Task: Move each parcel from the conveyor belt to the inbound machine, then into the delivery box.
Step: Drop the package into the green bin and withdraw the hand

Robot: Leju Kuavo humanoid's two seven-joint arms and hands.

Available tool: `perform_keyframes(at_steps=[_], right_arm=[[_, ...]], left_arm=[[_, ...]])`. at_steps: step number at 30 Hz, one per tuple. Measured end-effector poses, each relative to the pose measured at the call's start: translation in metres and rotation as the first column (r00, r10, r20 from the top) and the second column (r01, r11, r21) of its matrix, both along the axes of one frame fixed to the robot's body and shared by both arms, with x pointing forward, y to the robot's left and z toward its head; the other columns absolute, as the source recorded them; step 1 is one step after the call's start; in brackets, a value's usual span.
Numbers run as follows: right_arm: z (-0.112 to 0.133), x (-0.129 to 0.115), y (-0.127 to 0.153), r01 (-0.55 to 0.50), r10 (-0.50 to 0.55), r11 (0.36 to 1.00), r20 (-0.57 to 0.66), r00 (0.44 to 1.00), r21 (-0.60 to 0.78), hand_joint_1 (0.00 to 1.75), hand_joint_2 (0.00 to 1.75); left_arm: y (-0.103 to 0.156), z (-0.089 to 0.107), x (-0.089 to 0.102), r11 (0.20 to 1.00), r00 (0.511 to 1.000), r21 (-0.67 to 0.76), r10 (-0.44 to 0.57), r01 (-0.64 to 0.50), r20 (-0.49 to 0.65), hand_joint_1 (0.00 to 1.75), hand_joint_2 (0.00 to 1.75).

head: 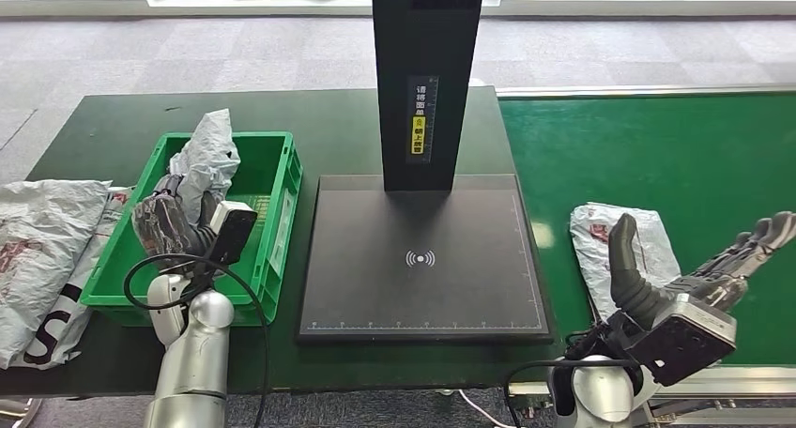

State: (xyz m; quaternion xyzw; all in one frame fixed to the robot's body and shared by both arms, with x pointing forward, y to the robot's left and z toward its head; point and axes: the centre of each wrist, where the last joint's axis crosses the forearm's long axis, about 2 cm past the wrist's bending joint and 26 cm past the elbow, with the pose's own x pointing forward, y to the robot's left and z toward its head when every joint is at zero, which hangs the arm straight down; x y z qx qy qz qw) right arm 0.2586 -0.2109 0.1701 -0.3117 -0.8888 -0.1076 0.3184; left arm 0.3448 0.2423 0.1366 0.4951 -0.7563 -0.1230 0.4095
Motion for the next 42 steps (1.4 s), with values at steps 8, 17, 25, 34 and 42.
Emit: perform_keyframes(at_steps=[8,17,25,34,42], right_arm=[[0.001,-0.001,0.002,-0.006,0.006,1.0,0.004,1.0,-0.003,0.0,1.75],[0.002,-0.001,0.002,-0.005,0.005,1.0,0.007,1.0,-0.011,0.0,1.75],[0.002,-0.001,0.002,-0.004,0.005,1.0,0.006,1.0,-0.019,0.0,1.75],[-0.007,-0.001,0.004,-0.016,0.015,1.0,-0.027,1.0,-0.016,0.0,1.75],[-0.018,0.0,0.007,-0.064,0.063,0.998,-0.076,0.995,-0.018,0.0,1.75]], left_arm=[[-0.003,-0.019,0.004,1.0,0.989,0.023,0.021,-0.018,-0.143,0.27,1.75],[0.019,-0.043,0.001,0.993,0.965,-0.035,0.098,-0.11,-0.244,0.0,1.75],[0.028,-0.045,0.001,0.978,0.96,-0.116,0.143,-0.174,-0.239,0.0,0.0],[0.028,-0.052,-0.003,0.923,0.987,-0.353,0.128,-0.155,-0.097,0.0,0.0],[-0.011,-0.045,0.002,0.774,0.978,-0.602,-0.202,0.194,0.056,0.0,0.0]])
